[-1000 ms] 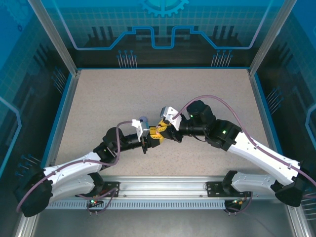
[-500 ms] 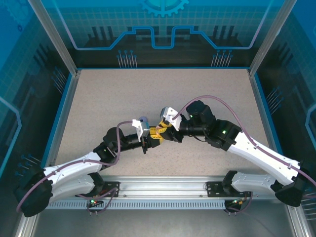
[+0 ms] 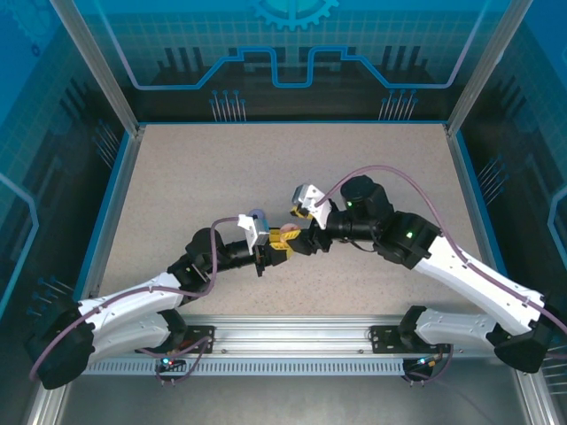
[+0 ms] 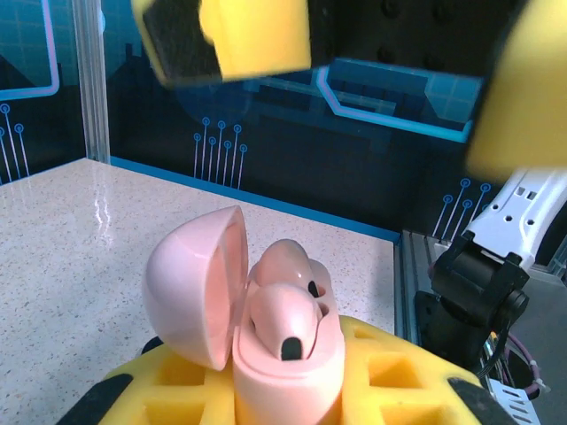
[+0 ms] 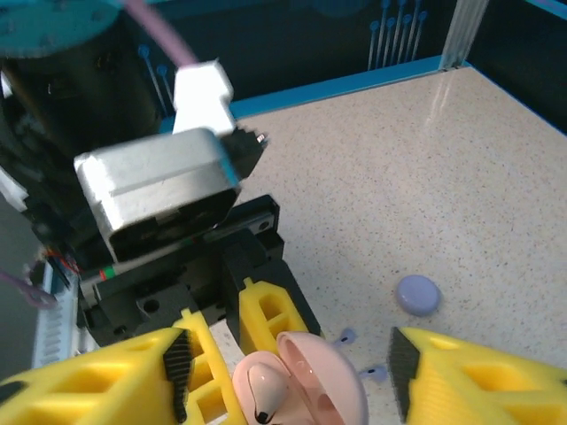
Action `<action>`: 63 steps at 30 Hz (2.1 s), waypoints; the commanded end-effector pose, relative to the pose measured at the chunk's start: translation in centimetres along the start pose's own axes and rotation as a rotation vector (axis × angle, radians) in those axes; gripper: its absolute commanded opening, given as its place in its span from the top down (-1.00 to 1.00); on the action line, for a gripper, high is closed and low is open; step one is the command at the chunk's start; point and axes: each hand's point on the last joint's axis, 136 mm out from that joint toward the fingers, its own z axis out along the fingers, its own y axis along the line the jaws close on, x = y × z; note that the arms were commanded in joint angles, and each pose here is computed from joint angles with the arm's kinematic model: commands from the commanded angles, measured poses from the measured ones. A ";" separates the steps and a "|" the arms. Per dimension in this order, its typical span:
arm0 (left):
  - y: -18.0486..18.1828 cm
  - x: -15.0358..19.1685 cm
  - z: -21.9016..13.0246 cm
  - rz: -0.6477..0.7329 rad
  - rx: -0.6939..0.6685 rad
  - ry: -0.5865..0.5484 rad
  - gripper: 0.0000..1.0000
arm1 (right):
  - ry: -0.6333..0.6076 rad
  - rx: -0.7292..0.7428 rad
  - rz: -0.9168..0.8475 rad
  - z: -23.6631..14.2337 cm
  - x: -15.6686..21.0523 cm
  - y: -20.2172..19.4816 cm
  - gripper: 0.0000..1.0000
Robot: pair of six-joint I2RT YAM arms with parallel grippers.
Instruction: Insert the wireless bluetooth earbuds into the charging case
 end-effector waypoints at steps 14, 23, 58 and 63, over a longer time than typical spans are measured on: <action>-0.7 -1.7 0.0 0.048 0.024 -0.042 0.97 | 0.008 -0.251 0.367 1.6 2.5 -0.8 -0.60; -0.6 -1.6 0.0 0.049 0.018 -0.040 0.98 | 0.016 -0.357 0.353 1.8 2.2 1.1 -0.30; 2.3 4.8 2.4 -0.247 -0.065 0.164 0.98 | -0.105 0.359 0.605 -6.4 9.5 -10.1 -0.66; 4.1 8.8 4.8 -0.378 -0.109 0.322 1.00 | -0.190 0.491 0.677 -8.8 11.7 -11.3 -1.00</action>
